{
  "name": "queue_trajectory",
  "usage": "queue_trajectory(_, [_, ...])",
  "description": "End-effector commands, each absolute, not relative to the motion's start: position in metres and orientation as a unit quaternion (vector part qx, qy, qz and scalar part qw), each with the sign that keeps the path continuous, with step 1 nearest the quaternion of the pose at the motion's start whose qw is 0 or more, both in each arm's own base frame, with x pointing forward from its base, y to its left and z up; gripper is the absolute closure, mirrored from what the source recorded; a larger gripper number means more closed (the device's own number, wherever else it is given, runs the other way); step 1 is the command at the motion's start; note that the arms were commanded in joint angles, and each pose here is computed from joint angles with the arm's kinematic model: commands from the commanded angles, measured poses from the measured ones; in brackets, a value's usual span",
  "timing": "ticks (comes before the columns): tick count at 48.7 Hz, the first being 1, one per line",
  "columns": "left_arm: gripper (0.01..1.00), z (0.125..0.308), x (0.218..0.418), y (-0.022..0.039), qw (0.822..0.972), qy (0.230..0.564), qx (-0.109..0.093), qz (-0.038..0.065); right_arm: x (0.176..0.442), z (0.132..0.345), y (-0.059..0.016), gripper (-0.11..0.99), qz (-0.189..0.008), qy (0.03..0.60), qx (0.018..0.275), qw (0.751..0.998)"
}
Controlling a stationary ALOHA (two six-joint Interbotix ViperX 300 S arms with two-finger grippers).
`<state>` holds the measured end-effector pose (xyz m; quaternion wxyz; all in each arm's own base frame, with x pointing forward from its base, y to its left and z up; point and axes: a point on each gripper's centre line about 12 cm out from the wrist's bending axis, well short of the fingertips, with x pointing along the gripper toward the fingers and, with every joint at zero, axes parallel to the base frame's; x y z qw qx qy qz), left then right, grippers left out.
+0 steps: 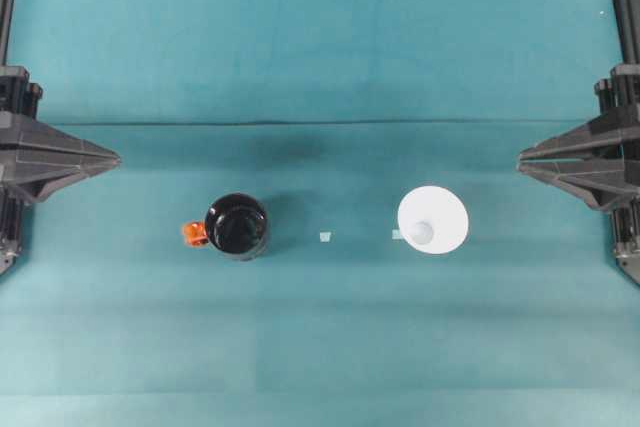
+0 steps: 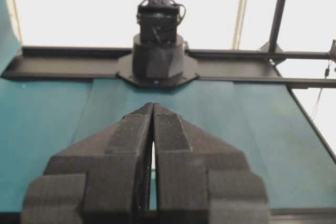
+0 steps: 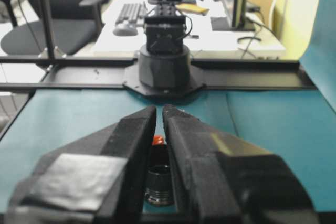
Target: Put the paper cup into the moved red handle cup holder.
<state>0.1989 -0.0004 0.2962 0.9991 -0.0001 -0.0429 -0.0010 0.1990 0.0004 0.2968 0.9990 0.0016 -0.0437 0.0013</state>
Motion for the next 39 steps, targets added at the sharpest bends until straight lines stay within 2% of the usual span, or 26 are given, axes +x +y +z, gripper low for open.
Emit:
queue_trajectory(1, [0.982, 0.297, 0.209, -0.0042, 1.0, -0.011, -0.013, -0.011, 0.202, 0.296, -0.0008, 0.88, -0.002, -0.038, 0.007, 0.999])
queue_trajectory(5, [0.982, 0.293, 0.217, -0.0045, 0.999, 0.042, -0.033, -0.009, 0.202, 0.289, -0.0015, 0.86, -0.004, -0.008, 0.02, 1.0])
queue_trajectory(8, [0.982, 0.288, 0.223, -0.0048, 0.994, 0.096, -0.047, -0.006, 0.201, 0.281, -0.0012, 0.92, -0.005, 0.026, 0.037, 0.999])
queue_trajectory(11, [0.982, 0.287, 0.227, -0.0047, 0.989, 0.139, -0.052, -0.003, 0.201, 0.277, -0.001, 0.95, -0.006, 0.053, 0.051, 0.997])
queue_trajectory(14, [0.982, 0.286, 0.231, -0.0051, 0.983, 0.174, -0.051, -0.001, 0.199, 0.272, -0.0007, 0.96, -0.007, 0.078, 0.067, 0.995])
queue_trajectory(21, [0.982, 0.28, 0.238, -0.0054, 0.969, 0.242, -0.05, 0.003, 0.195, 0.263, -0.0003, 0.97, -0.011, 0.123, 0.083, 0.989])
queue_trajectory(30, [0.982, 0.257, 0.25, -0.0078, 0.944, 0.326, -0.049, 0.006, 0.192, 0.256, 0.0002, 0.97, -0.013, 0.155, 0.09, 0.984])
queue_trajectory(39, [0.982, 0.233, 0.265, -0.0103, 0.909, 0.414, -0.045, 0.009, 0.191, 0.253, 0.0001, 0.97, -0.014, 0.17, 0.091, 0.981])
